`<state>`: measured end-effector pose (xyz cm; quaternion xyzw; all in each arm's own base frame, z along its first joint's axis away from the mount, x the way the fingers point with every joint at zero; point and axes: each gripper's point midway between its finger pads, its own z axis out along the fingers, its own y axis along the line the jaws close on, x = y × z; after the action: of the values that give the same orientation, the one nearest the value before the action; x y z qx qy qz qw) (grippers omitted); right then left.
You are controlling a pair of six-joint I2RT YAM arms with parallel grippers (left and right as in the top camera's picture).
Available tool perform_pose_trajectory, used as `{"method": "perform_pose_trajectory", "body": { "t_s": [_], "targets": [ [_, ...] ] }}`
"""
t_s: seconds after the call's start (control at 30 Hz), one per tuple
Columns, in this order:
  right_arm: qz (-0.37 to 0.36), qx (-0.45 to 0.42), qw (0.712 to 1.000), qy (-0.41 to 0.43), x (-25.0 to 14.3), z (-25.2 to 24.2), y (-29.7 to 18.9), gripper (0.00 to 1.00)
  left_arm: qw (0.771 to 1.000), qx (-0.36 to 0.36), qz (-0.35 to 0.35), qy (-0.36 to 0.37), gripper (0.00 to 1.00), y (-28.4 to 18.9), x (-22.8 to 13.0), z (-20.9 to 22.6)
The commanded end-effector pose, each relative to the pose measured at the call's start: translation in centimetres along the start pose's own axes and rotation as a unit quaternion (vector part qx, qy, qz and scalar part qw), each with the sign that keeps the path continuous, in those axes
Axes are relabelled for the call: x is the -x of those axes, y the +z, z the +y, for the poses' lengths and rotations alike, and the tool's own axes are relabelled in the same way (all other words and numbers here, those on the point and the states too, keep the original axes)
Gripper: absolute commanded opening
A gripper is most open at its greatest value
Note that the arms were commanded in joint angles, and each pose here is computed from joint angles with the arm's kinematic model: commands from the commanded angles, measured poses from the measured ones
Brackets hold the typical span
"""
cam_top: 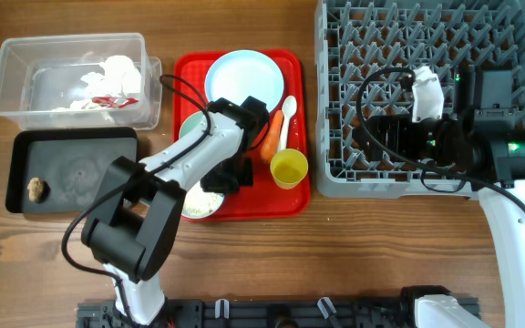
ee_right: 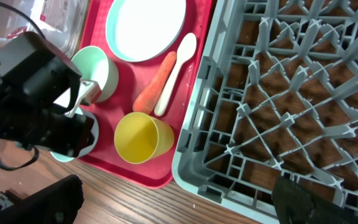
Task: Sort waste into correct bins and load items into the dishwasher rack
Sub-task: 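Return the left gripper to the tray and grasp the rice bowl, then pour the rice from the bowl onto the black tray with the left gripper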
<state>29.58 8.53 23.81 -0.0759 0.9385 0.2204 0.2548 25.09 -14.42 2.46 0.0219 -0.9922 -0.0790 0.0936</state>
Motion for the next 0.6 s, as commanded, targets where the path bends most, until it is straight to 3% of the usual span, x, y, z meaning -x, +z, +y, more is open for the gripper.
{"method": "perform_pose_trajectory", "body": {
  "t_s": [0.0,0.23,0.33,0.4,0.47,0.57],
  "targets": [
    [-0.004,0.005,1.000,-0.003,0.5,0.2,0.0,1.00,0.999,-0.031,0.000,0.023,0.04,-3.2,-1.2,-0.1],
    [-0.004,0.005,1.000,-0.002,0.5,0.2,0.0,1.00,0.993,-0.067,-0.069,0.069,0.04,-12.0,-0.1,0.5],
    [-0.003,0.005,1.000,-0.002,0.5,0.3,0.0,1.00,0.989,-0.101,-0.107,0.010,0.04,-14.4,2.5,4.8],
    [-0.003,0.005,1.000,-0.002,0.5,0.3,0.0,1.00,0.980,-0.166,-0.109,-0.025,0.04,-14.8,4.3,9.0],
    [-0.004,0.005,1.000,-0.002,0.5,0.2,0.0,1.00,0.958,-0.251,-0.135,-0.032,0.04,-15.4,6.5,11.9],
    [-0.006,0.005,1.000,-0.004,0.7,0.2,0.0,1.00,0.888,-0.402,-0.214,-0.060,0.04,-17.0,10.0,17.5]
  ]
}}
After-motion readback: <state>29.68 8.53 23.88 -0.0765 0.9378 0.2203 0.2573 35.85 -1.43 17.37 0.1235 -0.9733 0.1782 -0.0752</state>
